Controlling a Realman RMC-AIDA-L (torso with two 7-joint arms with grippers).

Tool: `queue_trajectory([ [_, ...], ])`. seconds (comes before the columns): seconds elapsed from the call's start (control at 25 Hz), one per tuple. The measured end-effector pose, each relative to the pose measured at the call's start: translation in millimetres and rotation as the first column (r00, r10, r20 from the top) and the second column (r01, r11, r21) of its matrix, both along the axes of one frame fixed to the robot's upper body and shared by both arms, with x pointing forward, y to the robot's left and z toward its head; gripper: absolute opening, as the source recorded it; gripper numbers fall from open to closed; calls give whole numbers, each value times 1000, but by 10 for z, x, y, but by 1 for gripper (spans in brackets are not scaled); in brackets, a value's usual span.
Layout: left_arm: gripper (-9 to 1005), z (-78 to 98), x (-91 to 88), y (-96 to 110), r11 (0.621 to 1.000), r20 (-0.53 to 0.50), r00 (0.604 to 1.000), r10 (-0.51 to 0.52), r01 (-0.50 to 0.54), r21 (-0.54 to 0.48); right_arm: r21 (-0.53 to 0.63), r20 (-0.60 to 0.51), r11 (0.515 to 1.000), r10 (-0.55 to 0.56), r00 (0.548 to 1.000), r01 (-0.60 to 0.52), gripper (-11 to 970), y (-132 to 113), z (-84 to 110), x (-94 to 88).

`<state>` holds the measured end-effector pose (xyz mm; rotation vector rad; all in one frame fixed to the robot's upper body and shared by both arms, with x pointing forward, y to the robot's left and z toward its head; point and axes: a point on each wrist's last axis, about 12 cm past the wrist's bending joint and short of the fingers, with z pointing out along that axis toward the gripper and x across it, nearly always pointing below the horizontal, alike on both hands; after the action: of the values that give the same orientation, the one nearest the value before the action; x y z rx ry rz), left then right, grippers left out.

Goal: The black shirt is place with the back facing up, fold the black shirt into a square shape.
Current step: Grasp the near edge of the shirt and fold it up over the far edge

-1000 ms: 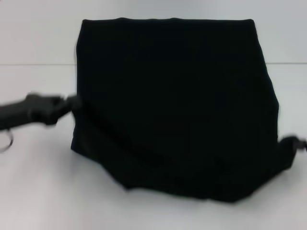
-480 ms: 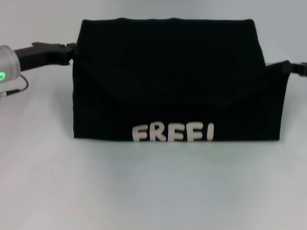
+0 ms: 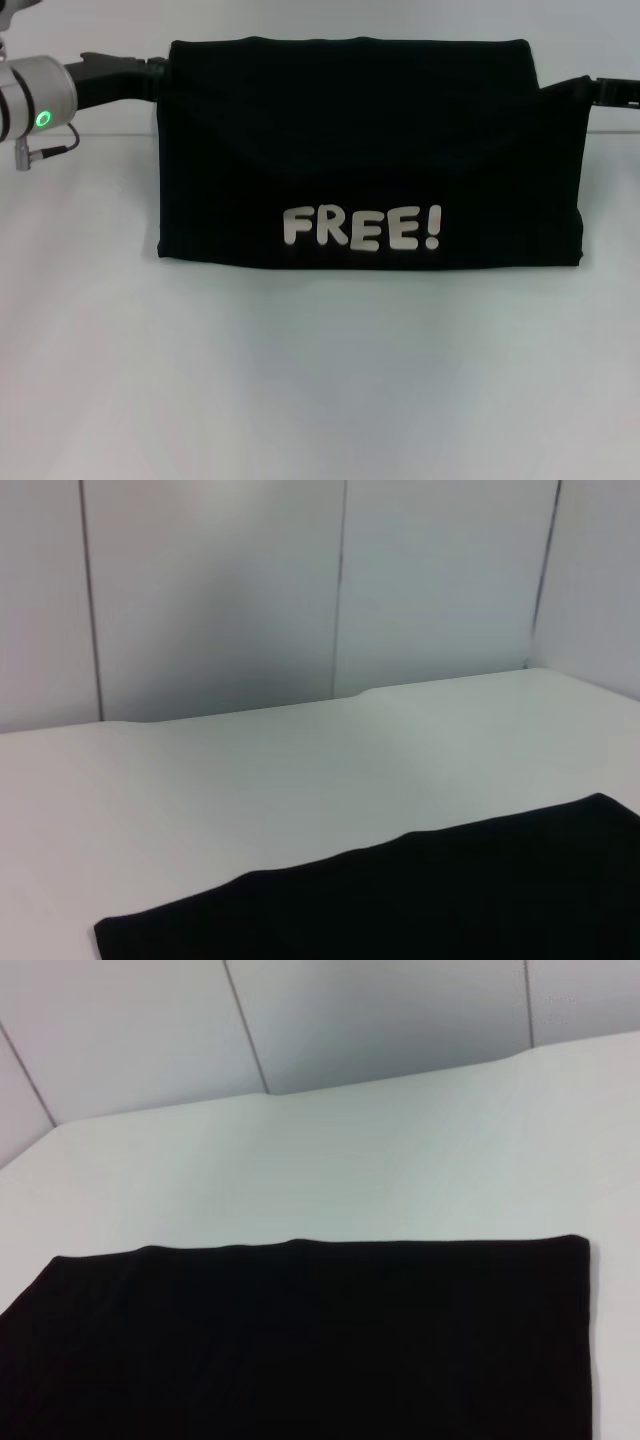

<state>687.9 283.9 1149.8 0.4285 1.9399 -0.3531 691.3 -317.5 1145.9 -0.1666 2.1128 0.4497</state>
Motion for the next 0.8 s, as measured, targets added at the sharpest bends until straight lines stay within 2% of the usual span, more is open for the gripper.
queue_trajectory([
  [0.16,154,-16,27,-29,1000,-4,1000,15,-15,13,-2,-3,1000,0,1000,0,81,56,-12,18],
  [0.56,163,-238,-16,-86,994,-36,996,78,-75,79,-22,-32,1000,0,999,-1,83,214,-168,-12],
  [0.72,166,-286,-30,-100,992,-44,996,83,-79,94,-33,-23,999,-19,1000,18,230,205,-174,-7],
  [0.8,400,-310,-32,-88,989,-44,994,100,-95,113,-38,-15,999,-28,1000,27,304,194,-167,-5],
])
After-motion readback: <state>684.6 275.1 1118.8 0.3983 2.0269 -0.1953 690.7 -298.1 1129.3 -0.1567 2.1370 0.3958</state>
